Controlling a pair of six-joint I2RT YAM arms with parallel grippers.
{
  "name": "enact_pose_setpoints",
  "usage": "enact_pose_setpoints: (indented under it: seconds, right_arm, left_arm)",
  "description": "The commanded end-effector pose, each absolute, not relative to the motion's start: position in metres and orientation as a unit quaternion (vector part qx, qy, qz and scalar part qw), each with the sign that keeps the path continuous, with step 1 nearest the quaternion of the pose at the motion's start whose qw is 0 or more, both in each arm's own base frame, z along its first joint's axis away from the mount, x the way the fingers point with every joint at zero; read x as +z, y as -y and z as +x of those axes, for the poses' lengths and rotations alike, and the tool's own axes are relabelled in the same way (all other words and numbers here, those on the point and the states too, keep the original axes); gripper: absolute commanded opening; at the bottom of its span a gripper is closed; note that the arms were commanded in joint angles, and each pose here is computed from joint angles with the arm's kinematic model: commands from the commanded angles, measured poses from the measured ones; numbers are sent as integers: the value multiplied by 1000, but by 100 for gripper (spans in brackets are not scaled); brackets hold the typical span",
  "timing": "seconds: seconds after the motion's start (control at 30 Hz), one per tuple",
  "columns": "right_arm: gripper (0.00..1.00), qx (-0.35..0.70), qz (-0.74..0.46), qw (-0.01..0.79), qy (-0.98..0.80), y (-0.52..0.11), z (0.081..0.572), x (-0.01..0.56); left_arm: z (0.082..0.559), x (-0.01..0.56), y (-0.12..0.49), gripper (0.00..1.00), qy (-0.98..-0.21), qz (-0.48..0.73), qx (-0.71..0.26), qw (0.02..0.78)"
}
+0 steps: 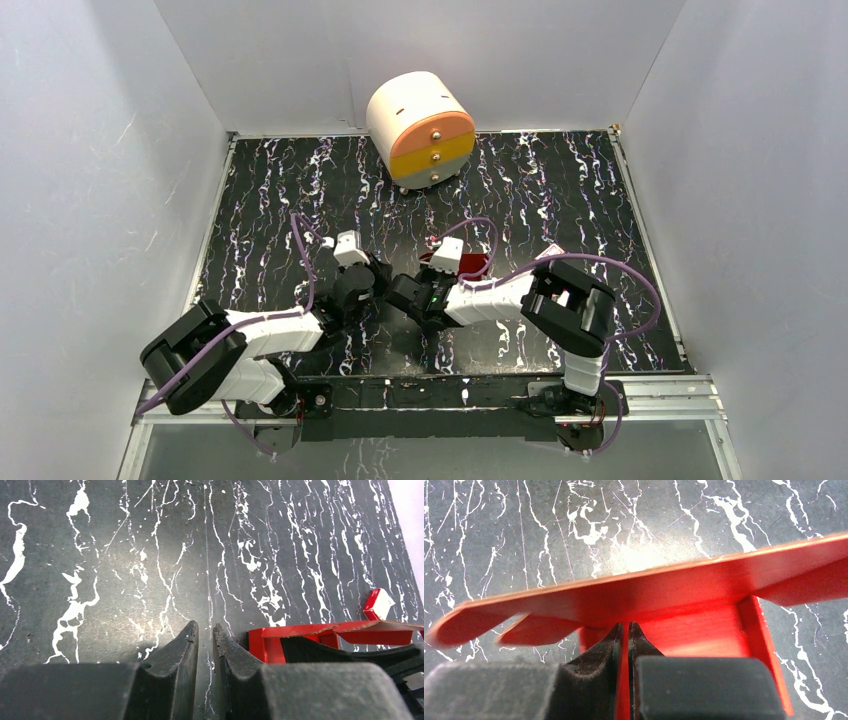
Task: Fold the paper box
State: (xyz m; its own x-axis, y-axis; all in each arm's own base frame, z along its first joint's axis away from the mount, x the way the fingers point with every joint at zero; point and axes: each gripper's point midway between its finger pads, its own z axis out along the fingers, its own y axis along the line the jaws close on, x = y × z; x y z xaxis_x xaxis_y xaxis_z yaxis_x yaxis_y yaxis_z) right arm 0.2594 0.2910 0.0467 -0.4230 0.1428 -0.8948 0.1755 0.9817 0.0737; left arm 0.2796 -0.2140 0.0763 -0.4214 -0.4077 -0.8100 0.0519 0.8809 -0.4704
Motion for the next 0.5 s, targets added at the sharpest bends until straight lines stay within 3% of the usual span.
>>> enact_pose_setpoints:
  seconds: [0.0,0.27,0.47]
  right_arm:
    - [16,-22,84,545,-834,-293,264,57]
    - [23,-47,45,537,-841,-286,261,71]
    - [32,-22,-62,498,-865,-291,245,86]
  left_arm:
    - [290,110,231,16,-786,-116,-256,550]
    - [280,106,213,24,-791,-96,-231,558]
    - [268,112,219,37,-802,-13,-229,552]
